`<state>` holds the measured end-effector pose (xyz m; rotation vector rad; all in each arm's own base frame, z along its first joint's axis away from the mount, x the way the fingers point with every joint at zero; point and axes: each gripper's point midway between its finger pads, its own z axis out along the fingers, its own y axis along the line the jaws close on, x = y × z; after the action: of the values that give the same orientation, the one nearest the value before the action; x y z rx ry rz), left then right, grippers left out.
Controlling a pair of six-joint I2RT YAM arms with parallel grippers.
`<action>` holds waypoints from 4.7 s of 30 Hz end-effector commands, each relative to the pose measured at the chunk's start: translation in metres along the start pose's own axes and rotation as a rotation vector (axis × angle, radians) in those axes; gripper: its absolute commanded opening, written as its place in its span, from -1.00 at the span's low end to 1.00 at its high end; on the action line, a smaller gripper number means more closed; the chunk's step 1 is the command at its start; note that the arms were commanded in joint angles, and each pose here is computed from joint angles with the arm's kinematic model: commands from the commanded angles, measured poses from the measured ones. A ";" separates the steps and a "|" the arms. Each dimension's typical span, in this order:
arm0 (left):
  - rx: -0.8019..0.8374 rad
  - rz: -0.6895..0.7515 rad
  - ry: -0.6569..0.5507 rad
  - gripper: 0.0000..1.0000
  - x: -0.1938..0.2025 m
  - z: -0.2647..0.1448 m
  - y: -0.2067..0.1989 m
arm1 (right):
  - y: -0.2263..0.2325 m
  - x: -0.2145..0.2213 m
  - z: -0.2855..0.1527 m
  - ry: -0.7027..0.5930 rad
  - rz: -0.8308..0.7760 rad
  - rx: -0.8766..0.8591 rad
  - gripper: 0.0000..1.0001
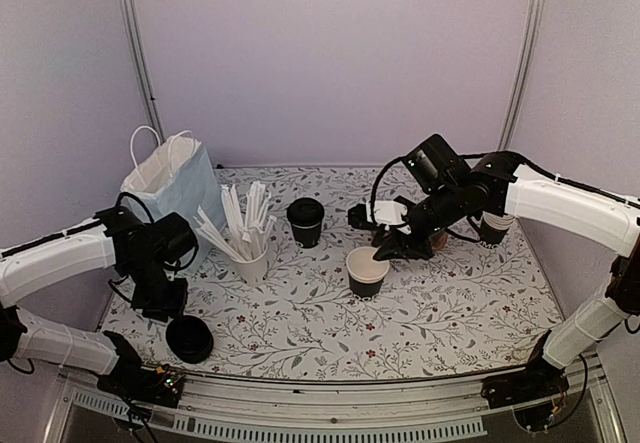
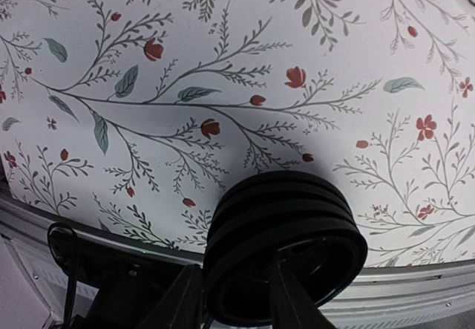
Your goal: Pack the takeout coffee
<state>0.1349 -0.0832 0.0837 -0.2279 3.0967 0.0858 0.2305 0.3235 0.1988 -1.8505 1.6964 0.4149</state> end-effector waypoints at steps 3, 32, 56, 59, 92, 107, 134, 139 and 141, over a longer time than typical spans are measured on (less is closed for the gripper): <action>-0.065 0.023 -0.004 -0.32 -0.009 0.008 0.007 | 0.002 0.002 0.004 -0.007 0.016 -0.008 -0.40; -0.027 0.110 0.064 -0.24 -0.009 0.018 -0.009 | 0.002 0.009 0.013 0.031 0.028 -0.027 -0.39; -0.074 0.102 -0.023 -0.83 -0.025 -0.003 0.000 | 0.002 0.014 0.019 0.049 0.034 -0.030 -0.39; -0.071 0.100 -0.018 -0.82 -0.024 -0.004 -0.001 | 0.002 0.015 0.019 0.052 0.035 -0.030 -0.39; -0.094 0.095 0.049 -0.93 -0.016 0.010 0.009 | 0.001 0.021 0.029 0.078 0.041 -0.042 -0.39; -0.023 0.087 0.034 -0.39 -0.022 -0.001 0.000 | 0.001 0.020 0.025 0.080 0.047 -0.035 -0.39; -0.025 0.112 0.020 -1.00 -0.041 0.006 -0.007 | -0.002 0.024 0.029 0.107 0.049 -0.037 -0.39; -0.001 0.093 -0.040 -1.00 -0.047 -0.026 -0.005 | -0.001 0.021 0.029 0.105 0.052 -0.050 -0.38; 0.025 0.088 -0.053 -1.00 -0.046 -0.036 -0.007 | 0.000 0.019 0.027 0.100 0.051 -0.058 -0.38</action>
<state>0.1809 -0.0898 0.0975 -0.0499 3.0881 0.0787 0.2368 0.3215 0.1579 -1.9066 1.8201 0.3835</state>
